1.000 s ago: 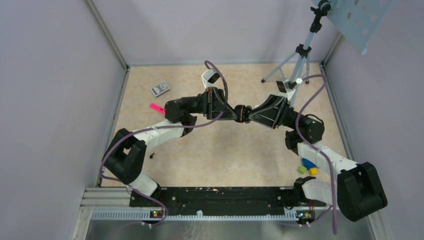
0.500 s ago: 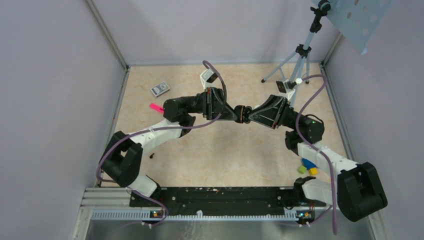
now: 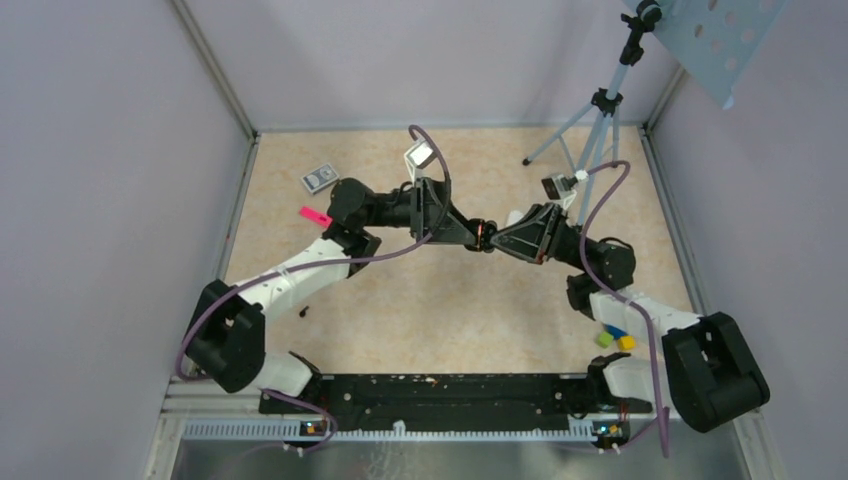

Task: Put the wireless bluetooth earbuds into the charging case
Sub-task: Pick up the right earbud from the center of the board.

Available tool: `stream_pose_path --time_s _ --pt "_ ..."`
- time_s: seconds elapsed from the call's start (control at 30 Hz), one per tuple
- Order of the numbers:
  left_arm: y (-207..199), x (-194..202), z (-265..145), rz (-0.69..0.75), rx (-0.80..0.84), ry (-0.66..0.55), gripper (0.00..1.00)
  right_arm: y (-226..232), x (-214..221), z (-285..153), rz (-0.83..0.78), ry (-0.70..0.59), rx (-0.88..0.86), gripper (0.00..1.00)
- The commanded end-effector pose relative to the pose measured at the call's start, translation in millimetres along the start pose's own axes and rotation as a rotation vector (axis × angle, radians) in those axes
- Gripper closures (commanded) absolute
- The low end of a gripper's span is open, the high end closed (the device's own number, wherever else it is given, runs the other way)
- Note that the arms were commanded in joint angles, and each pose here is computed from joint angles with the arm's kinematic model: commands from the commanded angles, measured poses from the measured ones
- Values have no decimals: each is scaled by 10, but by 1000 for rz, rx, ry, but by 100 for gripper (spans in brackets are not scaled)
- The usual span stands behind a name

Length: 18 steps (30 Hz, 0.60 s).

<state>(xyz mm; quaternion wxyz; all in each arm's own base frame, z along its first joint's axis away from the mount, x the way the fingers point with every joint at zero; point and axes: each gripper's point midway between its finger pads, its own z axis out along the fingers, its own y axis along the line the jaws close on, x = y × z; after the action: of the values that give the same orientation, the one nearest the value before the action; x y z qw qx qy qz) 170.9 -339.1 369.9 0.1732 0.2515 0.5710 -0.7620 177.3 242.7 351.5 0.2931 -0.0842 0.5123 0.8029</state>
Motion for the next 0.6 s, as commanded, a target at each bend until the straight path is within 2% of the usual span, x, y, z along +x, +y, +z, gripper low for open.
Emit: stream_pose_path --time_s 0.0,0.1,0.2,0.37,0.5,0.57 --pt "120 -2 -146 38 -59 -19 20 87 69 -96 -117 -18 -67 100" --pt "237 0 -258 24 -101 -30 8 -101 76 -134 -102 -25 4 100" --pt "433 18 -375 3 -201 -34 2 -345 46 -180 -74 -45 113 100" --pt "885 87 -724 -37 -506 -61 2 -810 -53 -328 -18 -92 350 100" --pt "1129 181 -1160 -97 -734 -107 1 -1172 -43 -497 -20 -75 564 100" --pt "1270 166 -1481 -108 -910 -166 1 -1321 -22 -607 -29 -58 673 100"
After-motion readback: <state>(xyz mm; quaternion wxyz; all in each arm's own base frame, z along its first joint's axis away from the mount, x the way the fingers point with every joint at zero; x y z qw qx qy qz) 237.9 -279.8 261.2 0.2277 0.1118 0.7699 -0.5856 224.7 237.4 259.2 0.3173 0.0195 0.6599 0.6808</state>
